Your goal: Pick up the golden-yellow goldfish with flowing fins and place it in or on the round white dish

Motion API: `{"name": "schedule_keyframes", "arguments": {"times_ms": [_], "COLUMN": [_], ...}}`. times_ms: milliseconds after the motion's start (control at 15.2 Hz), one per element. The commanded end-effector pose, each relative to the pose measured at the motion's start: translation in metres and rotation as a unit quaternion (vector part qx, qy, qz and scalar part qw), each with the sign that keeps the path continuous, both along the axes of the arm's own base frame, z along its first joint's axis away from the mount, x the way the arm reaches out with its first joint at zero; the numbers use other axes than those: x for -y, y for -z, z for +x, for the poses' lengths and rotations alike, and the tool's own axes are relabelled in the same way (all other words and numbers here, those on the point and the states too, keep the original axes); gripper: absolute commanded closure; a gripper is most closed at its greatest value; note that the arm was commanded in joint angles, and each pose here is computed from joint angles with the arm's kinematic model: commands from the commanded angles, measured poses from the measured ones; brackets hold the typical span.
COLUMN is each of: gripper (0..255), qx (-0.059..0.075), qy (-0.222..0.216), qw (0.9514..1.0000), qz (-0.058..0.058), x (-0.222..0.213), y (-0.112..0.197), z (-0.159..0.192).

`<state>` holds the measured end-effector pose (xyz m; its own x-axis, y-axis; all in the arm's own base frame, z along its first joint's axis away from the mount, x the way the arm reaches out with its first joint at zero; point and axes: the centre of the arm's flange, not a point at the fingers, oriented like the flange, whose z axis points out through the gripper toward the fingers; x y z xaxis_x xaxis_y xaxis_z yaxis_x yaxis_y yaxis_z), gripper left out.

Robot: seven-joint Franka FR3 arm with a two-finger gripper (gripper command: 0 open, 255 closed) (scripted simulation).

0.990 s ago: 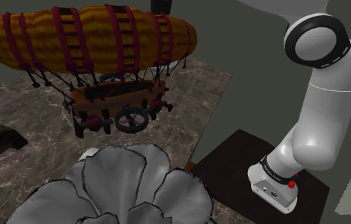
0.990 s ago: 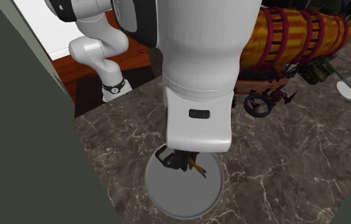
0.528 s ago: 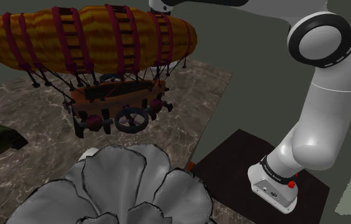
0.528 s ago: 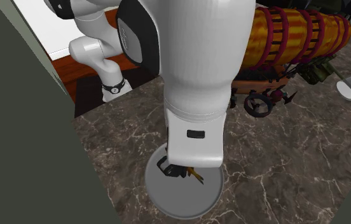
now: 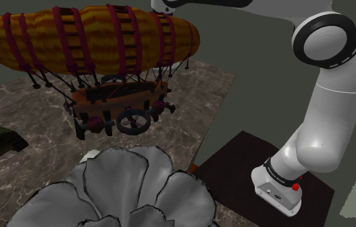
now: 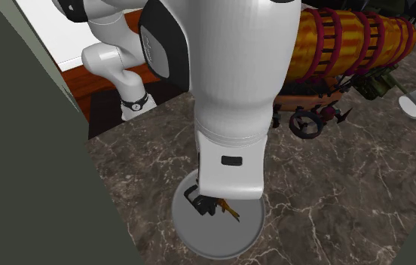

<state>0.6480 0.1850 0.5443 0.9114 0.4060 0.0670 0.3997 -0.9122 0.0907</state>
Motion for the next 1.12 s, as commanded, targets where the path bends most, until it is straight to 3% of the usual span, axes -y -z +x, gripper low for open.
{"name": "schedule_keyframes", "arguments": {"times_ms": [0,264,528,1056], "gripper": [0,0,0,0], "qx": [0.000,0.000,0.000,0.000], "qy": [0.000,0.000,0.000,0.000], "qw": [1.0000,1.0000,1.0000,1.0000], "qz": [0.000,0.000,0.000,0.000], "x": [0.000,0.000,-0.003,-0.003], "y": [0.000,0.000,-0.050,-0.050], "z": [0.000,0.000,-0.005,-0.005]}}
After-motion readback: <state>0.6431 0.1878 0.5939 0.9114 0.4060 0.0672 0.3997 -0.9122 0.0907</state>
